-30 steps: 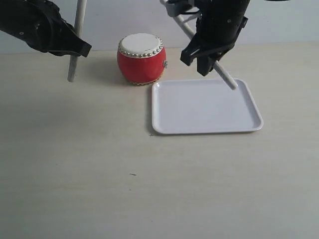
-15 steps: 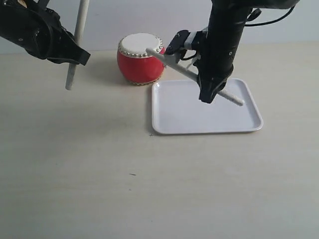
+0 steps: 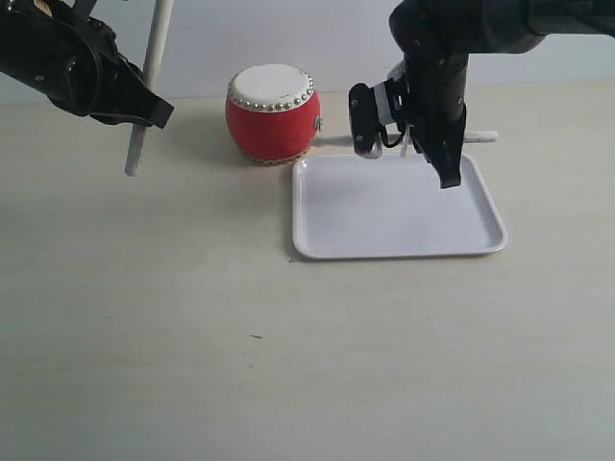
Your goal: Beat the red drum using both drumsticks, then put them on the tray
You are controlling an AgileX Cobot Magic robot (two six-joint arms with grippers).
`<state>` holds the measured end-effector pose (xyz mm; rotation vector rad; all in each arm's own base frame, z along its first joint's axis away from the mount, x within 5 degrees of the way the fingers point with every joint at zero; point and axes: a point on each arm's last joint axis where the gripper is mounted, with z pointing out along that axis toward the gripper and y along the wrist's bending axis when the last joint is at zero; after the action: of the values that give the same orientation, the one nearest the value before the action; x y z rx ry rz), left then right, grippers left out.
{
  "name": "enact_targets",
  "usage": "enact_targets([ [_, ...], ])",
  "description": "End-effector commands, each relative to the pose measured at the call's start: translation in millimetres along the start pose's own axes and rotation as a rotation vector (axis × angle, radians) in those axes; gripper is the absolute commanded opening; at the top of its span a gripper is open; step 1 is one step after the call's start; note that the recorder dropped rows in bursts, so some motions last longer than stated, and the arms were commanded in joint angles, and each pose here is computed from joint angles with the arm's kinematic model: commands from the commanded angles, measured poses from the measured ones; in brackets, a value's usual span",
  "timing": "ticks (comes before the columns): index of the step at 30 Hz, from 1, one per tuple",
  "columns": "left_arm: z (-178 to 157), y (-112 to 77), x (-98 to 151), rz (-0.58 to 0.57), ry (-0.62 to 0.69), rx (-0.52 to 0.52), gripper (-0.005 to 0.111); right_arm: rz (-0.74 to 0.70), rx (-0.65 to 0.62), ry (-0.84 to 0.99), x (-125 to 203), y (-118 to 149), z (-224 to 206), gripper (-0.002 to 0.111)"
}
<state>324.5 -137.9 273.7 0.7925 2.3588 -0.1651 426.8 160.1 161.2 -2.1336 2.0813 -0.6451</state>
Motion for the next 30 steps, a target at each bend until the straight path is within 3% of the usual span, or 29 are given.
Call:
enact_targets([
  [1, -2, 0.5, 0, -0.001, -0.003, -0.002, 0.000, 0.020, 0.030, -0.075, -11, -1, 11, 0.000],
  [6, -2, 0.3, 0, -0.005, -0.006, 0.000, 0.000, 0.061, 0.004, -0.128, -19, 2, 18, 0.000],
  [13, -2, 0.0, -1, -0.011, -0.009, 0.003, 0.000, 0.007, -0.098, -0.203, -25, 12, 25, 0.000],
  [19, -2, -1.3, -1, -0.036, -0.017, 0.018, 0.000, 0.038, -0.172, -0.370, -12, 9, 30, 0.000],
  [30, -2, -1.4, -2, -0.041, -0.024, 0.019, 0.000, 0.076, -0.170, -0.404, 12, 1, 40, 0.000],
])
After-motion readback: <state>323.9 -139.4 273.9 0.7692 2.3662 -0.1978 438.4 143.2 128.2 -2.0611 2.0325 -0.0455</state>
